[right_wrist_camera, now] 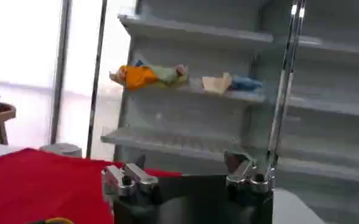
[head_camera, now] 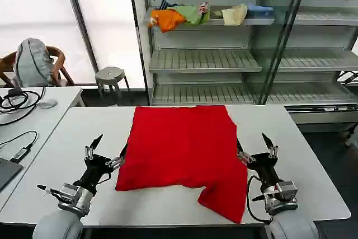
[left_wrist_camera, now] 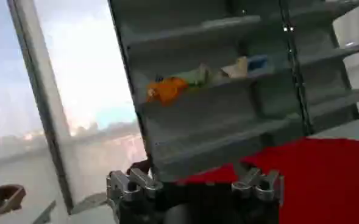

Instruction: Fold and organize the clothes.

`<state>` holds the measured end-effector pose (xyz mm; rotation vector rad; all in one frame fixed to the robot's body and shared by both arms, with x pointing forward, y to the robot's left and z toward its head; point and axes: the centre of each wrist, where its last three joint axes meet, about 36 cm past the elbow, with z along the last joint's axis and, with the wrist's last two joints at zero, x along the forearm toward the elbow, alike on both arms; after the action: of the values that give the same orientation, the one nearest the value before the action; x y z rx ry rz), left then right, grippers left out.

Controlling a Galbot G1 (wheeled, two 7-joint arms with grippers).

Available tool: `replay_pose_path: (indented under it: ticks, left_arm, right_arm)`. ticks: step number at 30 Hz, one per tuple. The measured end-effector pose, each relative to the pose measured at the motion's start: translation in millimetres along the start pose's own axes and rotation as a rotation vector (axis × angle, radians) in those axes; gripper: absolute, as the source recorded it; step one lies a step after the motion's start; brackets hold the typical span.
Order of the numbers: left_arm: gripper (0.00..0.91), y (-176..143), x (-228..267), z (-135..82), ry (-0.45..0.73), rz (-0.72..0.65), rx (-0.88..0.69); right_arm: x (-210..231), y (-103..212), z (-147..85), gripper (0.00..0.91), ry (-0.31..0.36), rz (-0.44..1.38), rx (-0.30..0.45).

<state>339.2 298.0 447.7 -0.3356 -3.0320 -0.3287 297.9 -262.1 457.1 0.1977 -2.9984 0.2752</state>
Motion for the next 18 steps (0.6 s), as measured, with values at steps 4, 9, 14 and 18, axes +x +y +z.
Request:
replay_pose_path:
  ticks: [4,9,14,18]
  left_arm:
    - [0.907,-10.3,12.1,-2.4,0.074,0.01,0.037]
    - [0.907,-16.7,21.2,-2.5,0.177,0.01,0.072]
    - [0.907,-21.1,27.8,0.5,0.269,0.008,0.106]
    - [0.907,-23.7,32.3,1.7,0.318,0.003,0.117]
  right_arm:
    - [17.1,4.9,9.0,0.907,0.059,-0.025,0.003]
    - [36.4,13.0,14.1,0.907,0.126,-0.04,-0.005]
    - [49.8,16.8,15.0,0.907,0.175,-0.053,-0.007]
    - [56.8,19.2,15.1,0.907,0.205,-0.059,-0.008]
